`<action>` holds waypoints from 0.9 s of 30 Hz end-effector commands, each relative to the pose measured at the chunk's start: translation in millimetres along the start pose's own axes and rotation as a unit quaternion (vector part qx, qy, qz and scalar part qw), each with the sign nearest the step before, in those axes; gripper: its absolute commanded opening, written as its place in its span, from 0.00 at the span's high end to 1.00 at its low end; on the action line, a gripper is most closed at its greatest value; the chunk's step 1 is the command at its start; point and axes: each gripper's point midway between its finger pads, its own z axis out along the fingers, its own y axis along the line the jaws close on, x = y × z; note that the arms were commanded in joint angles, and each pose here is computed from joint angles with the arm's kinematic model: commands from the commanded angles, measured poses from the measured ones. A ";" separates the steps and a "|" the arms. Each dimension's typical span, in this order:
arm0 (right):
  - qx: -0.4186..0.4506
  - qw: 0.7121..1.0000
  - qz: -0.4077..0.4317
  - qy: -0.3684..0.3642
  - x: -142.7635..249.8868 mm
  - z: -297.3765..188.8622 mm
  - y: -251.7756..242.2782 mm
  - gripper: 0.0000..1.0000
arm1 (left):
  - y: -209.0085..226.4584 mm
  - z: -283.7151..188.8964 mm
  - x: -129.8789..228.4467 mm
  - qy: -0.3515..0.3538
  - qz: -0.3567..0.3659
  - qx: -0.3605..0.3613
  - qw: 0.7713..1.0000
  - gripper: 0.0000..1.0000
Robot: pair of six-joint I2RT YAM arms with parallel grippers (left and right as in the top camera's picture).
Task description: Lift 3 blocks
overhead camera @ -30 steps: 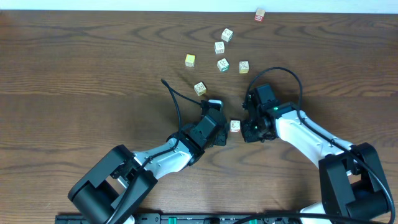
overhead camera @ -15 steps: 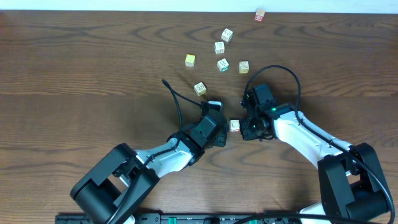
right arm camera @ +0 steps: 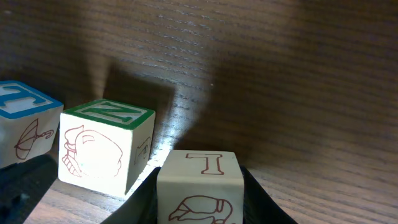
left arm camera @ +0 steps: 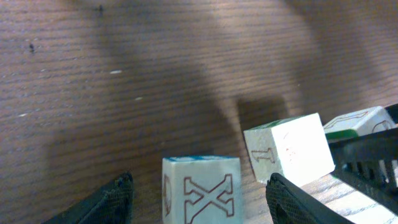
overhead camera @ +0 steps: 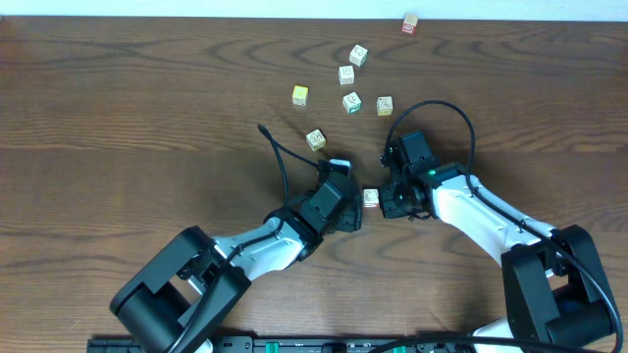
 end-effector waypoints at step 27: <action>0.004 1.000 0.012 -0.025 -15.6 -8.1 -5.2 0.56 | 60.4 -66.2 -29.8 -0.017 0.005 -0.110 0.994 0.31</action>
